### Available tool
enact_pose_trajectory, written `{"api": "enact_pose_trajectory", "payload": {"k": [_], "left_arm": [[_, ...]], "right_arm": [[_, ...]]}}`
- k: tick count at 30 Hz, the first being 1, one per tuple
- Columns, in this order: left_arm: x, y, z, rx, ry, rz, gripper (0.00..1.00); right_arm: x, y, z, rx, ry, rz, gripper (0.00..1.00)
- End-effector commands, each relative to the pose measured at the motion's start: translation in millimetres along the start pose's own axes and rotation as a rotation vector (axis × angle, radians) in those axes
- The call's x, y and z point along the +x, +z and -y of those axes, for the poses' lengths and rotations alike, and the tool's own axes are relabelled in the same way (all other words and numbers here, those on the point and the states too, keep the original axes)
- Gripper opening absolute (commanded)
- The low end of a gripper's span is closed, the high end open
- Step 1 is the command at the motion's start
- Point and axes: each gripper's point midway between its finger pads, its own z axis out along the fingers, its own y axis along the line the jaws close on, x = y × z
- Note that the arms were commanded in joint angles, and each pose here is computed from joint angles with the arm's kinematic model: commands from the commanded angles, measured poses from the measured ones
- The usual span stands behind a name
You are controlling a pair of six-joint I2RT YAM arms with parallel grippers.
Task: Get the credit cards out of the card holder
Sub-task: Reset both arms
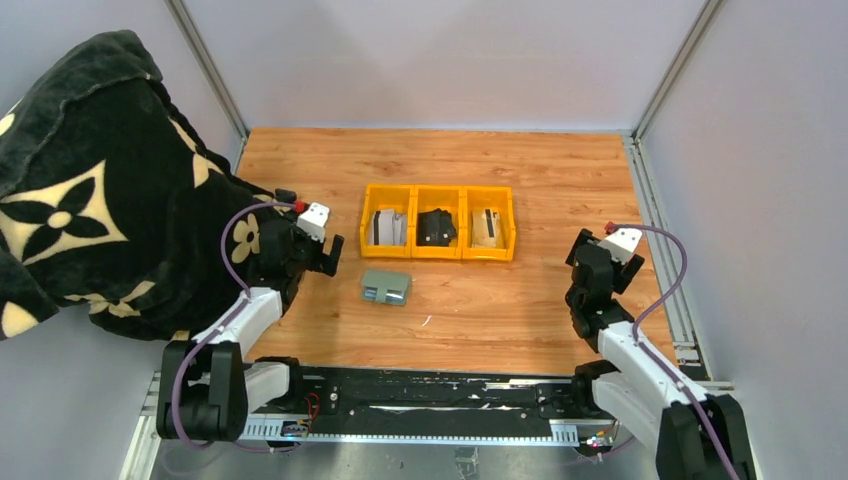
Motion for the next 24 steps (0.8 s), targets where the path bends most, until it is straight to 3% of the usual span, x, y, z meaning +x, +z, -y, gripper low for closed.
{"api": "enact_pose_trajectory", "payload": {"k": [1, 14, 16, 21, 24], "left_arm": [[-43, 7, -46, -0.242, -0.085, 0.254, 1.0], [-32, 11, -48, -0.279, -0.15, 0.291, 1.0], [-45, 3, -46, -0.278, -0.161, 0.397, 1.0], [-31, 2, -32, -0.256, -0.136, 0.507, 1.0], [-25, 6, -34, -0.262, -0.128, 0.435, 1.0]], "right_arm": [[-4, 15, 29, 0.157, 0.055, 0.068, 0.84], [29, 49, 14, 0.065, -0.058, 0.048, 0.85], [29, 49, 10, 0.046, -0.064, 0.051, 0.85], [29, 41, 9, 0.004, -0.049, 0.072, 0.85], [27, 36, 1, -0.067, -0.058, 0.112, 0.85]]}}
